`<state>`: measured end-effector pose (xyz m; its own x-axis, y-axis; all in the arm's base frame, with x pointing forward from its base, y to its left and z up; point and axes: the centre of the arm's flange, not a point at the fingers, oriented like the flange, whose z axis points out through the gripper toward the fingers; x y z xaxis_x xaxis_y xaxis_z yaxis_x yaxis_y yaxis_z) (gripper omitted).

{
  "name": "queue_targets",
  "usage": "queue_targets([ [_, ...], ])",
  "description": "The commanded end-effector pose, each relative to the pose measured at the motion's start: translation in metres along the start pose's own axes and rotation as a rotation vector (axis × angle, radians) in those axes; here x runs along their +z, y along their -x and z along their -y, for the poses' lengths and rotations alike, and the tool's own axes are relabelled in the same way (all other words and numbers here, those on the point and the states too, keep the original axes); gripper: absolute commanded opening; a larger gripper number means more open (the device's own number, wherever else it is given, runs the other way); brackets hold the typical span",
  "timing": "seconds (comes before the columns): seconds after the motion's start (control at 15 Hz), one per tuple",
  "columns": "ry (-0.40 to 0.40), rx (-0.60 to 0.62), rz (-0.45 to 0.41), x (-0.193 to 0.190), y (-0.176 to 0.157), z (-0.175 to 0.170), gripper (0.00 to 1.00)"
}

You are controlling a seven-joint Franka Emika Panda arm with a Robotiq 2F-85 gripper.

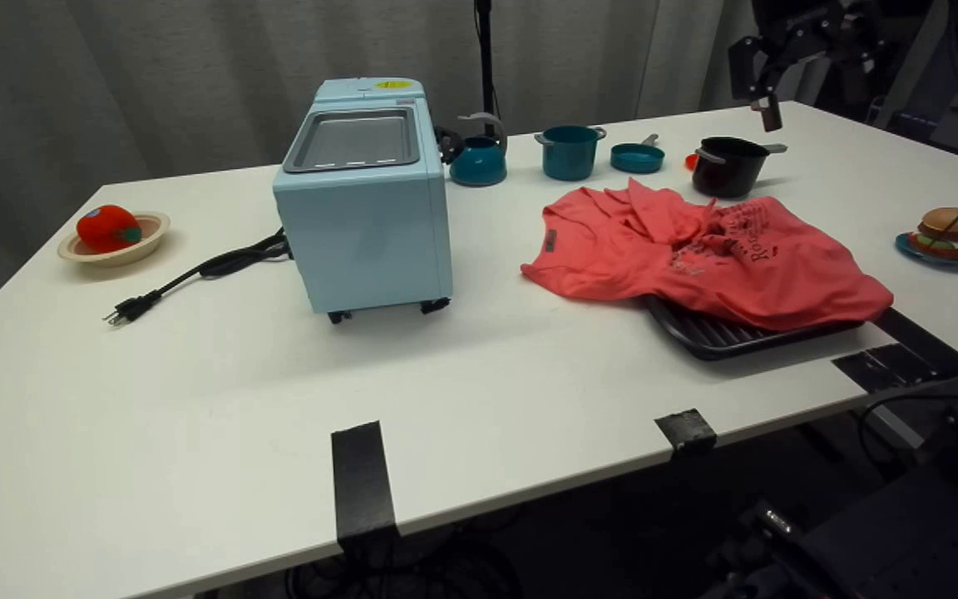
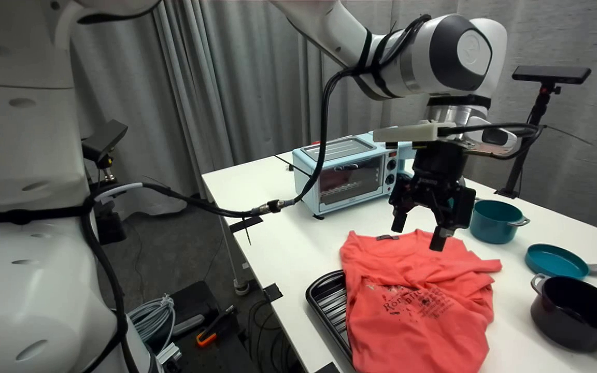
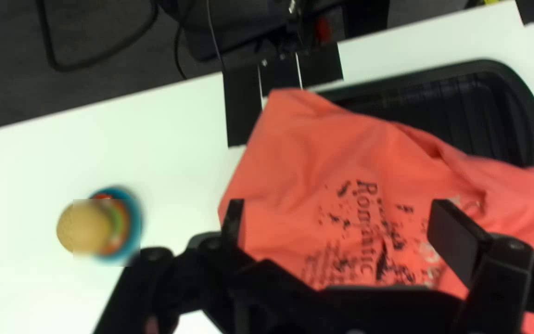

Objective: Unfold the orange cloth

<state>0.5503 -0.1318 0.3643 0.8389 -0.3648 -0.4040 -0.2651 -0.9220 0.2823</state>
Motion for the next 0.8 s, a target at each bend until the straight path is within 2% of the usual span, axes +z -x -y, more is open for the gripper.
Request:
queue_targets([
  [0.0,-0.084,-0.007,-0.198,-0.001,-0.041,0.025,1.0],
  [0.2,-0.118,-0.005,-0.382,0.01,-0.083,0.043,1.0],
  [0.33,-0.132,0.008,-0.448,0.018,-0.113,0.053,1.0],
  [0.67,-0.127,0.035,-0.509,0.056,-0.155,0.079,1.0],
  [0.73,-0.131,0.045,-0.492,0.064,-0.161,0.083,1.0],
])
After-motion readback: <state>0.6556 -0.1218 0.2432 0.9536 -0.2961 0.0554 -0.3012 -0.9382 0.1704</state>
